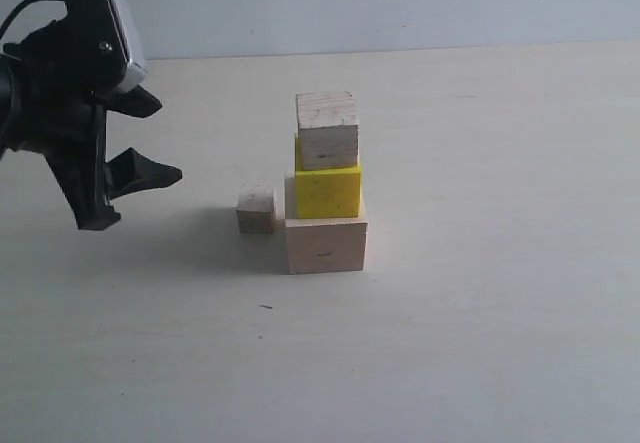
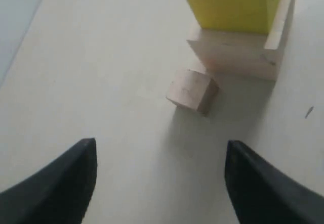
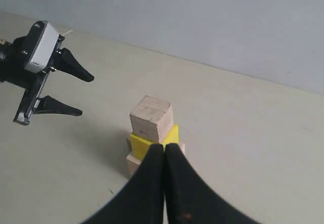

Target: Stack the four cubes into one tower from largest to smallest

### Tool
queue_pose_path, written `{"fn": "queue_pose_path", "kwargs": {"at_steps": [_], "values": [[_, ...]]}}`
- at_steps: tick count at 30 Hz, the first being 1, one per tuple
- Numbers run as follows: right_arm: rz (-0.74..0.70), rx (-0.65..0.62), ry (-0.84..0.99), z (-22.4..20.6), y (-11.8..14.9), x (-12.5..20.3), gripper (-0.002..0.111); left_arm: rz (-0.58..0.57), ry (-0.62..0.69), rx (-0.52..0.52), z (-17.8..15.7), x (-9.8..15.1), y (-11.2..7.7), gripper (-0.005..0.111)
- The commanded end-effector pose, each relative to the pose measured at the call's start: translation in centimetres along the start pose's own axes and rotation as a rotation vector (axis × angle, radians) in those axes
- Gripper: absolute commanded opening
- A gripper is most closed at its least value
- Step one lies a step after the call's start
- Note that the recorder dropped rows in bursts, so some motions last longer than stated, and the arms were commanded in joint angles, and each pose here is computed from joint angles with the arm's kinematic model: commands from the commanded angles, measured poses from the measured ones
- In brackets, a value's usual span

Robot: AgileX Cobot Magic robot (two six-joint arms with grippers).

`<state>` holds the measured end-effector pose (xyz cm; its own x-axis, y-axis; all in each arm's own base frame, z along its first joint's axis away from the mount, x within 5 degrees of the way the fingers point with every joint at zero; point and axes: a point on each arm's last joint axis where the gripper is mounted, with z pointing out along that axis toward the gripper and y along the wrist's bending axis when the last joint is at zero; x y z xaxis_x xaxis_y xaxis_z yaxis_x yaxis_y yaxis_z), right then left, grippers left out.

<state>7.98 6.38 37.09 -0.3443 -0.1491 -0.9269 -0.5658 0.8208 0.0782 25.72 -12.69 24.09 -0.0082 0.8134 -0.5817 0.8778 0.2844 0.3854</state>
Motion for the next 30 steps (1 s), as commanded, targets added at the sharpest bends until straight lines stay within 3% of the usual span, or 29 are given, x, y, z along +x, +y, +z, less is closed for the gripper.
{"fn": "queue_pose_path", "kwargs": {"at_steps": [1, 6, 16, 30], "values": [[0.001, -0.008, -0.033, 0.0, 0.0, -0.2, 0.0, 0.0, -0.136, 0.147, 0.8, -0.1, 2.2, 0.069], [0.001, -0.008, -0.033, 0.0, 0.0, -0.2, 0.0, 0.024, -0.103, 0.236, 3.6, 1.1, 3.5, 0.069], [0.013, -0.007, -0.03, 0.0, 0.0, -0.1, 0.0, 0.036, -0.096, 0.359, 8.6, 3.2, 3.0, 0.069], [0.026, -0.007, -0.026, 0.0, 0.0, -0.1, 0.0, -0.008, -0.157, 0.347, 9.5, 3.1, 3.0, 0.069]]}}
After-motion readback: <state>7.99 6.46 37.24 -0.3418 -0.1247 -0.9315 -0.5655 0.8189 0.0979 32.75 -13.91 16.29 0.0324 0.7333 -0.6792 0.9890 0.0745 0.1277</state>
